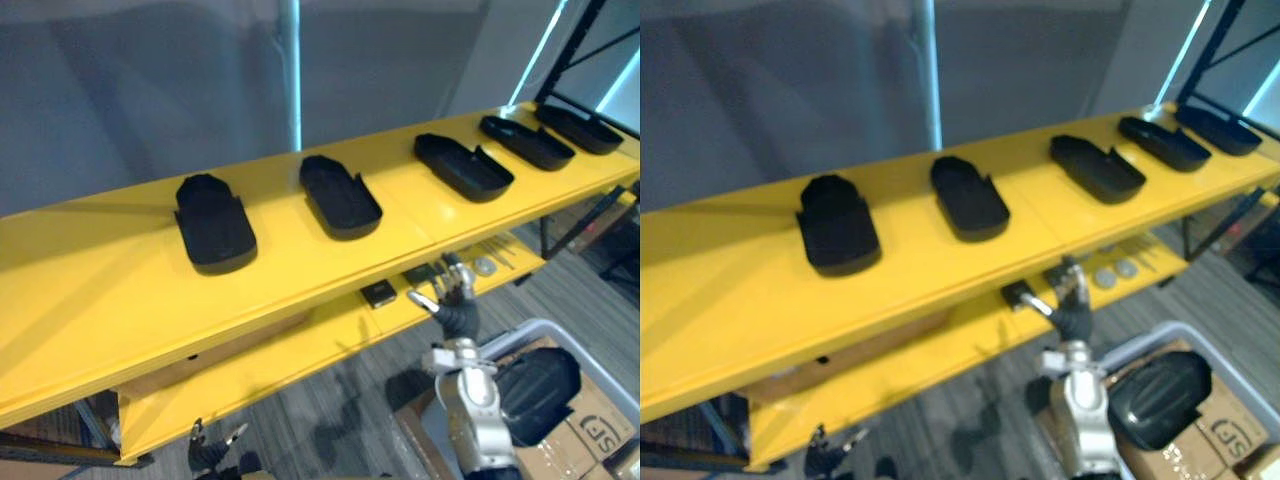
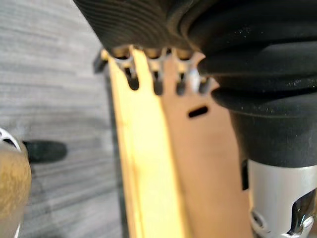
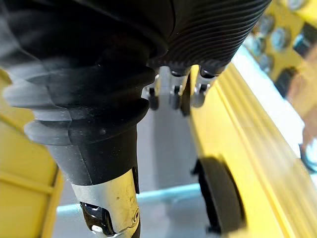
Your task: Walk over and take plastic housings, then place them on the shelf
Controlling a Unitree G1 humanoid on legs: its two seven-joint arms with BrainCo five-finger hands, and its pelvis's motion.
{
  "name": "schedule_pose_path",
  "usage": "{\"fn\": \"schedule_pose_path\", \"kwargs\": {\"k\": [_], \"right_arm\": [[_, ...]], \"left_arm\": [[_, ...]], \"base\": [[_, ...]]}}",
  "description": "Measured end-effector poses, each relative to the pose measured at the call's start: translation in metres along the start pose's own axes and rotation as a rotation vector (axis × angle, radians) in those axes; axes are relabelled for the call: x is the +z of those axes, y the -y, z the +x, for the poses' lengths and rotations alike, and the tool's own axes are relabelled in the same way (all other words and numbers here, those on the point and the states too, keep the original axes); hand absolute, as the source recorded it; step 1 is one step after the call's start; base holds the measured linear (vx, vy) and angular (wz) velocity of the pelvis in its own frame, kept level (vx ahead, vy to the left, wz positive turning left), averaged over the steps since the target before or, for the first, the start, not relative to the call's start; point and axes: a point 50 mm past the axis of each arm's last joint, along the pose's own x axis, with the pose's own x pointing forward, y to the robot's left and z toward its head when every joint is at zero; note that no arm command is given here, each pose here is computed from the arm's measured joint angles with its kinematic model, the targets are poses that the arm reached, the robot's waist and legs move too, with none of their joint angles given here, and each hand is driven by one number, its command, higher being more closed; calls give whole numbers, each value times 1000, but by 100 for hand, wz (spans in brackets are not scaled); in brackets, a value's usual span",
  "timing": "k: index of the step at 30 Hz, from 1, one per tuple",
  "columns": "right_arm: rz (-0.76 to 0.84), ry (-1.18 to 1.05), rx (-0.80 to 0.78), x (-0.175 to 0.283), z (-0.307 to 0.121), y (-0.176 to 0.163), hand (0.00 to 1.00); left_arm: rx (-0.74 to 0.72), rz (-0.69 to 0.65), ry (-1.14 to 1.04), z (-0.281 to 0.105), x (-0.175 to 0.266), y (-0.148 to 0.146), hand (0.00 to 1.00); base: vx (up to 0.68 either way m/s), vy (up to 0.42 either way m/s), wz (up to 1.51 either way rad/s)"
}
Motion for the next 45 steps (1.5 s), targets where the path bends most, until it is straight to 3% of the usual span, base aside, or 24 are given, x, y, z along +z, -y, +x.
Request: {"fn": "schedule_pose_path", "kwargs": {"k": [14, 37, 45], "right_arm": [[9, 77, 27, 29, 67, -2, 0], [-34, 0, -7, 19, 66, 0, 0], [-73, 60, 7, 38, 81, 4, 0]], "left_arm": [[-12, 19, -45, -6, -15, -15, 0], [-45, 0, 3, -3, -2, -7, 0], [-51, -35, 34, 0, 9, -4, 0]], "base": [[-2, -9, 20], [-12, -2, 4], [-24, -9, 2]]}}
